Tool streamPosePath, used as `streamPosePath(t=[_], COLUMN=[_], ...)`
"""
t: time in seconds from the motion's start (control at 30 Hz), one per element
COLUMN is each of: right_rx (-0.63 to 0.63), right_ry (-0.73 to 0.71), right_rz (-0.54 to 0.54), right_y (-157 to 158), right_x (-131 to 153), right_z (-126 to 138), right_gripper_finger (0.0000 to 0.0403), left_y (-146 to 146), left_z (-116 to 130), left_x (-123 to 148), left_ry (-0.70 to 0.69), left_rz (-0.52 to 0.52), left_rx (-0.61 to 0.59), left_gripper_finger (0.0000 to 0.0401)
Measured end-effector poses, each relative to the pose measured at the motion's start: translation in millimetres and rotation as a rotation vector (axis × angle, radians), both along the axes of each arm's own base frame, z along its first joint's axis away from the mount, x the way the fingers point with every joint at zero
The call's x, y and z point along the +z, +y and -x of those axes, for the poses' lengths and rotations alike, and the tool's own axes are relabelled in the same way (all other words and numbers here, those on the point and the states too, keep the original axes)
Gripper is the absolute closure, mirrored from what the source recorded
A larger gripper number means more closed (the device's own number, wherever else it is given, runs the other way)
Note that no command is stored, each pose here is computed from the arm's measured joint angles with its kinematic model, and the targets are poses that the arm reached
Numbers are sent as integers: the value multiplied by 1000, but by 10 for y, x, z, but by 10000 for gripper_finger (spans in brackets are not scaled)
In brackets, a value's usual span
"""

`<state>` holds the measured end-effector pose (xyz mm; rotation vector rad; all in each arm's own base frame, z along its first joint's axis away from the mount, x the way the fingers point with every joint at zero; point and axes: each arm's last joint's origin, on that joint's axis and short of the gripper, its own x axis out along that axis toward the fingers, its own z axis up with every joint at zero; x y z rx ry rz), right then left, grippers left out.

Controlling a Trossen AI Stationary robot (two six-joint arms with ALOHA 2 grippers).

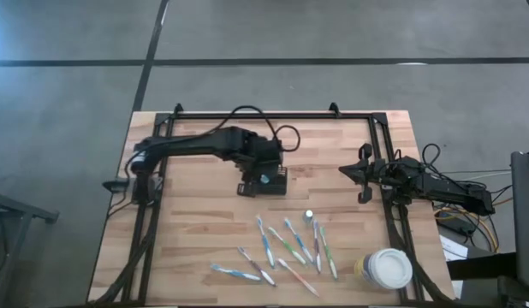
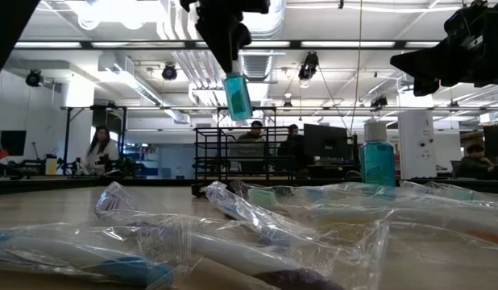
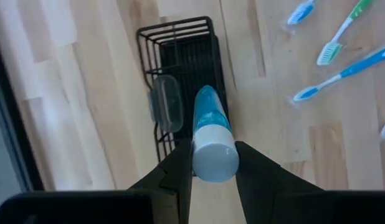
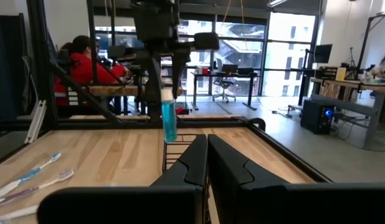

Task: Pick & Place toothbrushing station
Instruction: Put the left blue mouthwash into the black wire organizer

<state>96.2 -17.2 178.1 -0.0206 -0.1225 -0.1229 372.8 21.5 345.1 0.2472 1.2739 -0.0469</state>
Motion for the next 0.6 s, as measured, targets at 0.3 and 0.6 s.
streamPosePath(t=[0.3, 0.6], right_rx=[0, 0], right_ry=[0, -1], right_rz=[0, 0], right_y=[0, 0], right_x=[0, 2], right_z=[0, 0], right_gripper_finger=[394, 394], left_y=[106, 130], left_z=[-152, -282], left_x=[-250, -473], left_ry=[73, 120], left_rz=[18, 25], left_rx=[6, -6], left_gripper_finger=[304, 304])
